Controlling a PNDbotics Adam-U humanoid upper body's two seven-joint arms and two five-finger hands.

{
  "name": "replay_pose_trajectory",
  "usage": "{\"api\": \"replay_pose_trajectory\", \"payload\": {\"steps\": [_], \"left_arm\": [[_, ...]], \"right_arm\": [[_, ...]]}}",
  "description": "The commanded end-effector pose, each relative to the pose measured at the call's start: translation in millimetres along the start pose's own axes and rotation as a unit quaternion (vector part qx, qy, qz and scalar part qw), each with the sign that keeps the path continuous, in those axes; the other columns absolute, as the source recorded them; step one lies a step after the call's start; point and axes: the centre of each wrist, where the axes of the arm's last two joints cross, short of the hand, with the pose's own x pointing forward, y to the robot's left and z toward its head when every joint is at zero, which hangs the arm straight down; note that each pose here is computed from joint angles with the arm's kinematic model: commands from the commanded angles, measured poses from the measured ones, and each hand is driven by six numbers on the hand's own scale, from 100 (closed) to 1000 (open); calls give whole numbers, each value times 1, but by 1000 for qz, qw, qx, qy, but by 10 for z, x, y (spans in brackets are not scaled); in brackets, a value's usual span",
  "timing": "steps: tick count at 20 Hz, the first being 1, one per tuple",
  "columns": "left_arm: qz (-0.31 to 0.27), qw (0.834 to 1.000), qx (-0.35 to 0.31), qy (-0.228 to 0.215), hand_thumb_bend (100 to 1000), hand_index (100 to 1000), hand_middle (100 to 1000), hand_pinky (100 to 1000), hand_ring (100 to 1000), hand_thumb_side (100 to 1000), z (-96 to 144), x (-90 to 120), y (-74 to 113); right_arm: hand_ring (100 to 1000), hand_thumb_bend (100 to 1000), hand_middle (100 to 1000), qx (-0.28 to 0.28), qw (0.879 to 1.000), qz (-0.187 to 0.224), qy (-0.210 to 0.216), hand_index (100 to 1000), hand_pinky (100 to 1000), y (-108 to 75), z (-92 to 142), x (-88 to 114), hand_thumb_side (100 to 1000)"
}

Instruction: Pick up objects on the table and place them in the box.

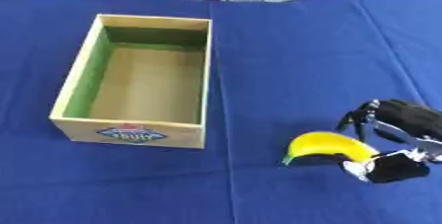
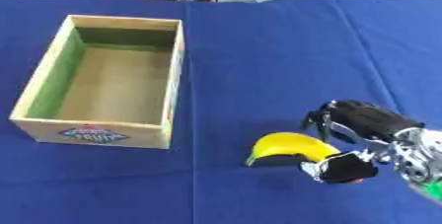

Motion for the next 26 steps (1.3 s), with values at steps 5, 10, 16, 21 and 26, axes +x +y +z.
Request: {"api": "replay_pose_trajectory", "payload": {"steps": [5,10,16,21,26], "left_arm": [[-1,1000,-4,-17,100,900,768,550,704,1000,-62,49,33],[0,1000,-5,-17,100,900,768,550,705,1000,-59,48,32],[0,1000,-6,-17,100,900,769,550,705,1000,-59,49,30],[1,1000,-7,-17,100,901,769,550,705,1000,-60,50,29],[2,1000,-8,-18,100,901,770,550,706,1000,-63,51,27]], "right_arm": [[796,350,481,-3,1000,12,16,844,778,-63,34,-9,556],[794,337,478,0,999,7,32,814,774,-62,38,-19,564],[792,327,474,2,999,5,33,786,772,-62,21,5,557],[788,302,469,-2,999,5,38,777,768,-64,16,11,556],[786,292,466,3,999,3,43,769,763,-54,11,19,543]]}}
